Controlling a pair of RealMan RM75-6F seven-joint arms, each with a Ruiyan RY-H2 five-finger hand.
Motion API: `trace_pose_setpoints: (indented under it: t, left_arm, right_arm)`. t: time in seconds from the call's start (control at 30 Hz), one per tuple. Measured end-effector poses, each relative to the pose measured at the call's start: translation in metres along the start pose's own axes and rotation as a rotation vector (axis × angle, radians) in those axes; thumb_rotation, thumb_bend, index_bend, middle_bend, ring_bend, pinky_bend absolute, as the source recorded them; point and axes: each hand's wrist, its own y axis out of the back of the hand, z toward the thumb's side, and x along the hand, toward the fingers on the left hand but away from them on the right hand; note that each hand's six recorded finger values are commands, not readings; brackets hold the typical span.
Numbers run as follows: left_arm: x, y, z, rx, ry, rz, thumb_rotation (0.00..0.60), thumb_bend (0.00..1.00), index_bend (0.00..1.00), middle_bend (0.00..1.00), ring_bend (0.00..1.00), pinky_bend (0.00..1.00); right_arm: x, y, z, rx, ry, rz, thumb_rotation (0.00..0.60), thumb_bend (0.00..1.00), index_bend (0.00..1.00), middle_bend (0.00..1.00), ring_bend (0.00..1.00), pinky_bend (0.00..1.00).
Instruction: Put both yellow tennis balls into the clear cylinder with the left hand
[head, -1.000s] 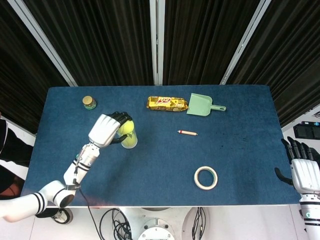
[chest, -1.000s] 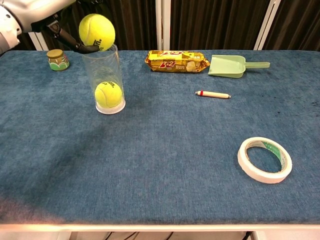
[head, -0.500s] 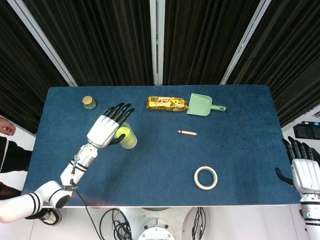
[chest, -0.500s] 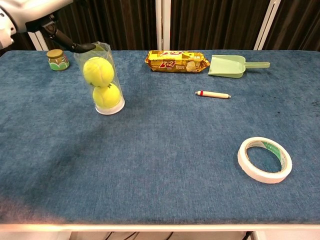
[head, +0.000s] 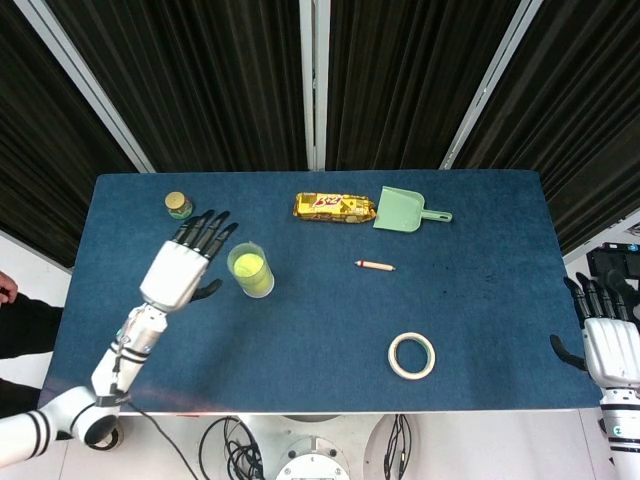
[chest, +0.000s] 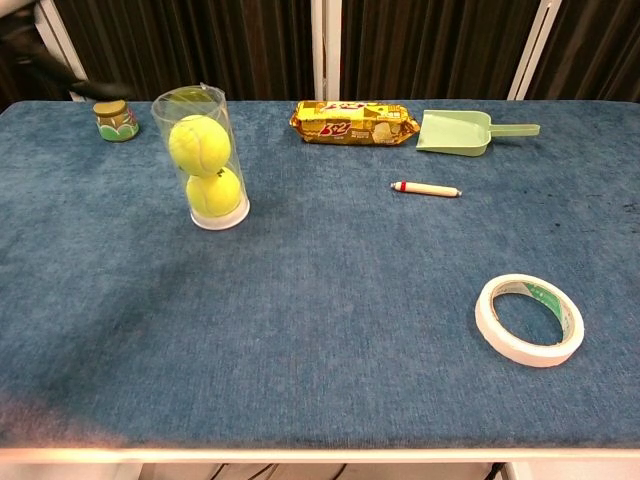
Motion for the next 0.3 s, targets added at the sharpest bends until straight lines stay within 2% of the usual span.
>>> trace_pose_setpoints:
  t: [0.13, 0.3]
  left_arm:
    - [-0.058, -0.003, -0.041, 0.046, 0.141, -0.051, 0.6, 0.06, 0.07, 0.04, 0.0, 0.14]
    - [-0.135, -0.01, -0.081, 0.002, 0.311, -0.101, 0.6, 0.03, 0.05, 0.04, 0.0, 0.13]
  right_arm:
    - [0.0, 0.0, 0.001, 0.003, 0.005, -0.01, 0.6, 0.24, 0.0, 0.0, 0.0, 0.0]
    - [0.001, 0.004, 0.002, 0.007, 0.009, -0.058, 0.6, 0.24, 0.0, 0.0, 0.0, 0.0]
